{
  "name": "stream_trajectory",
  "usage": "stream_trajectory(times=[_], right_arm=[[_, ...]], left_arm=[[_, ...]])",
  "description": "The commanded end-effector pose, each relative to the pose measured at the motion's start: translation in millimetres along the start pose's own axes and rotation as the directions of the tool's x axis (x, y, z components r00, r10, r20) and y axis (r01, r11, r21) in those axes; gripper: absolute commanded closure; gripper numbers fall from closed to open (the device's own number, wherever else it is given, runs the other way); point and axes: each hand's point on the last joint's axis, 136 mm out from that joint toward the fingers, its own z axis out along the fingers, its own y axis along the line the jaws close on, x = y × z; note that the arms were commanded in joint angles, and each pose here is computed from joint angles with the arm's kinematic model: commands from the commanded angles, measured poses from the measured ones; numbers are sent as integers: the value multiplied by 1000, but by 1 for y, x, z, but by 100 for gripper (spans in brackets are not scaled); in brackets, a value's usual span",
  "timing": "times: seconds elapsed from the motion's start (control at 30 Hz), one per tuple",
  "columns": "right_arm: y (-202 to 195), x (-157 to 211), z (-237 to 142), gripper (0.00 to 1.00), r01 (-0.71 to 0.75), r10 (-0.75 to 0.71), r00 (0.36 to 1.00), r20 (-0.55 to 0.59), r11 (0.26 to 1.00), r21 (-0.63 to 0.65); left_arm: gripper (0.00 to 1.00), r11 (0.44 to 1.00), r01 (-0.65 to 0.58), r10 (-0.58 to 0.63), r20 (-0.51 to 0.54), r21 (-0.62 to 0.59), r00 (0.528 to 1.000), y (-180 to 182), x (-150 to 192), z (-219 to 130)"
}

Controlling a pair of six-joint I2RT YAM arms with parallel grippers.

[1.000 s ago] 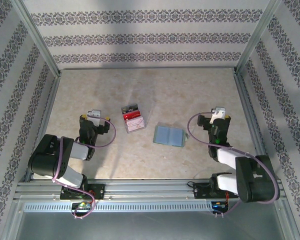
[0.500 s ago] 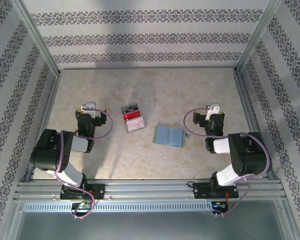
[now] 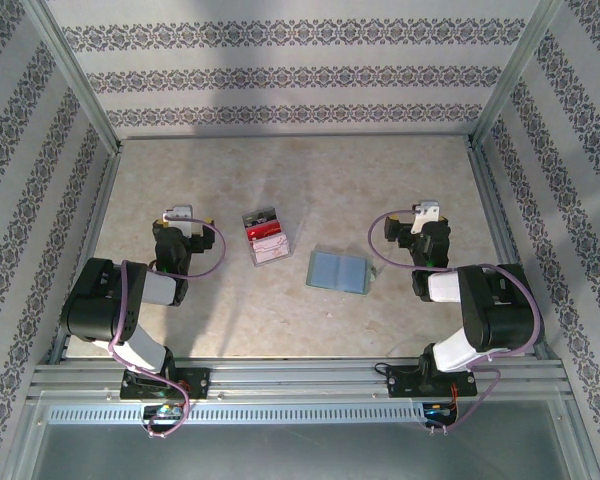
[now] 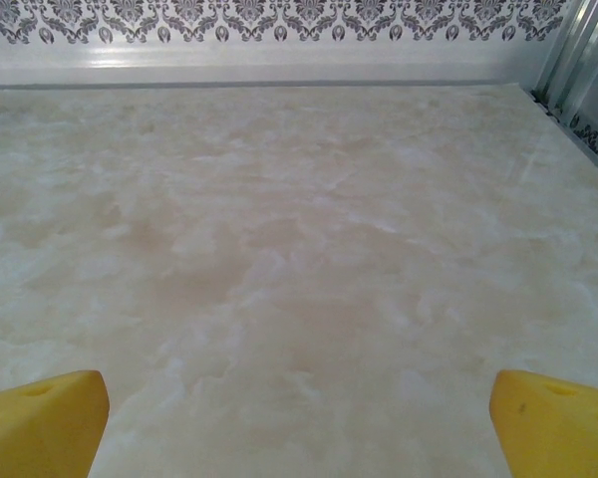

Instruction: Take the credit cards out of the card holder

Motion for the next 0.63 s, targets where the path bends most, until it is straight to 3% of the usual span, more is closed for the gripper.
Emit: stream_trajectory(times=[0.0,0.6], right_arm=[[1,-10,1,2,-1,1,1000,27,1000,-18],[2,-10,1,2,0,0,1000,27,1000,-19]], left_arm=[[1,1000,-10,10,-12,12,1000,0,4,-1],[1,999,-14,14,-13,35,1000,-3,4,-1]])
